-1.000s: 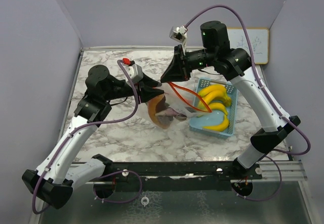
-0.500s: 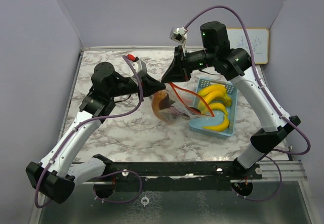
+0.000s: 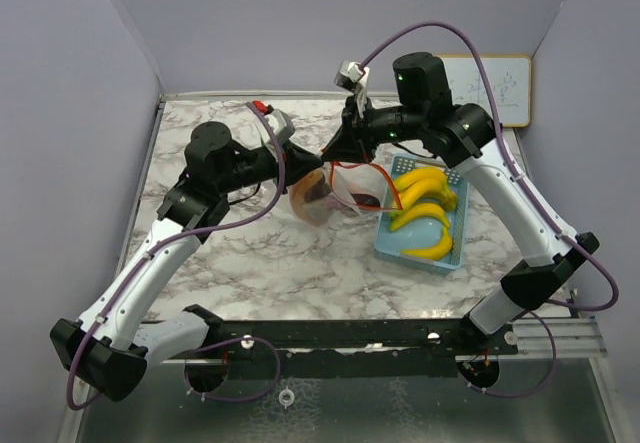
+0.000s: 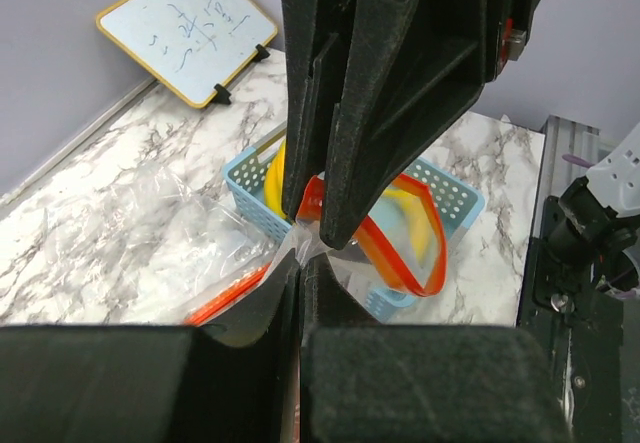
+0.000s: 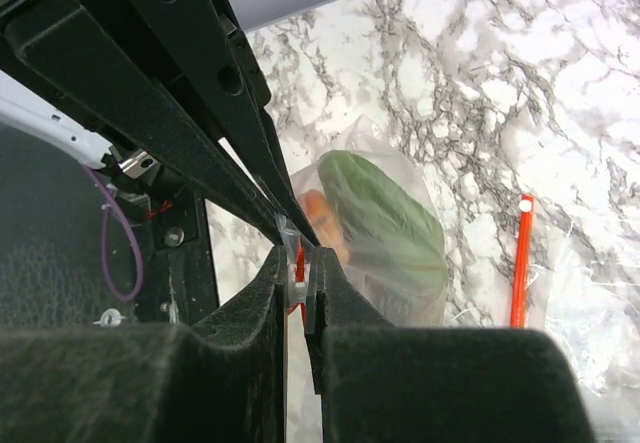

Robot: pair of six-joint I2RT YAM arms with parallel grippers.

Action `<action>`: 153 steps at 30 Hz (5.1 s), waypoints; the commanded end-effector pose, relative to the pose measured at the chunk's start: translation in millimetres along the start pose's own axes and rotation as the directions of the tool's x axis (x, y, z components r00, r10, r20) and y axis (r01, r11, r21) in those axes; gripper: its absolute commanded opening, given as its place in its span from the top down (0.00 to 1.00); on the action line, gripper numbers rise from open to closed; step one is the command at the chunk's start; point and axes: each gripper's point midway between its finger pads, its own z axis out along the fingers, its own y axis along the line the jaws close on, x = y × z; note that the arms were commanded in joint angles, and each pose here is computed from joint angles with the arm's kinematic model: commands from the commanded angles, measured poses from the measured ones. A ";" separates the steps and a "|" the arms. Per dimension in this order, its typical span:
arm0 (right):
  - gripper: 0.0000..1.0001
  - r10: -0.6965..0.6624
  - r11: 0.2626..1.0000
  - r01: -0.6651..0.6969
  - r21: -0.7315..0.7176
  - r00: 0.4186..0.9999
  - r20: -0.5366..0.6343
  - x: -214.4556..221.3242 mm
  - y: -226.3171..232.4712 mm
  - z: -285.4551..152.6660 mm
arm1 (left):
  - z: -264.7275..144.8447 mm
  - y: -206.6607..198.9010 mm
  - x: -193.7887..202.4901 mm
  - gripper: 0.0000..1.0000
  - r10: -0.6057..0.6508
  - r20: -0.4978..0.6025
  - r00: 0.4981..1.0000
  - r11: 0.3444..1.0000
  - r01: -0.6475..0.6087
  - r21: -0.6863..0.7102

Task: Place the food in the zip-top bag and seal the zipper
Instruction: Zip the zipper food storage bag, then place the zipper food storage bag at the center of the board, then pick up the zipper food storage bag at the center of the board.

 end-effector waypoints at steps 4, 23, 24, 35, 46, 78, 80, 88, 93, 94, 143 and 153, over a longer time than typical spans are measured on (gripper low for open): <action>0.98 -0.004 0.994 0.012 0.109 0.997 -0.074 26.6 -14.0 -11.5 | -9.2 21.6 -53.4 1.00 0.083 0.123 0.989 0.988 -0.066 -0.142; 0.98 -0.045 0.958 0.055 -0.282 0.998 0.040 -14.8 54.5 -18.5 | 0.5 -18.2 -36.1 0.87 0.192 0.081 0.978 0.966 -0.203 0.162; 0.98 -0.043 0.956 0.052 -0.290 0.998 0.038 -13.3 56.3 -19.3 | 0.6 -18.2 -37.5 0.86 0.196 0.084 0.977 0.965 -0.208 0.162; 0.98 -0.063 0.969 0.071 -0.237 0.997 0.039 -14.1 53.5 -25.0 | 0.4 -35.1 -40.6 1.00 0.174 0.113 0.978 0.944 -0.199 0.264; 0.95 -0.103 0.984 0.108 0.142 0.994 -0.043 8.1 -7.8 -33.0 | -11.6 9.3 -75.6 1.00 0.172 0.141 0.975 0.983 -0.162 -0.083; 0.86 0.323 0.800 -0.166 0.577 0.929 -0.181 162.1 -114.0 -56.3 | -73.7 97.8 -89.4 1.00 0.333 -0.023 0.943 0.724 -0.271 -0.635; 0.54 0.314 0.796 -0.183 0.577 0.940 -0.134 146.8 -116.6 -54.3 | -74.2 99.7 -85.9 1.00 0.328 -0.025 0.944 0.719 -0.266 -0.642; 0.01 0.335 0.713 -0.310 0.629 0.938 0.083 90.4 -133.6 -57.4 | -118.6 152.0 -46.4 1.00 0.157 -0.090 0.983 0.436 -0.151 -0.887; 0.00 0.380 0.685 -0.309 0.660 0.924 0.038 106.4 -158.2 -40.2 | -138.9 164.8 -7.9 0.94 0.004 -0.080 0.997 0.298 -0.078 -0.951; 0.01 0.380 0.684 -0.302 0.664 0.925 0.030 109.7 -163.6 -35.7 | -140.0 164.1 -1.4 0.80 -0.016 -0.063 0.998 0.293 -0.056 -0.954; 0.98 0.414 0.869 -0.441 0.224 0.896 0.159 66.7 -111.4 60.4 | -34.1 84.9 30.0 0.28 -0.382 0.281 0.880 0.719 0.475 -0.508; 0.98 0.456 0.888 -0.435 -0.147 0.874 0.165 39.6 -39.9 51.0 | -21.4 85.9 -11.7 0.27 -0.374 0.430 0.822 0.744 0.542 -0.390</action>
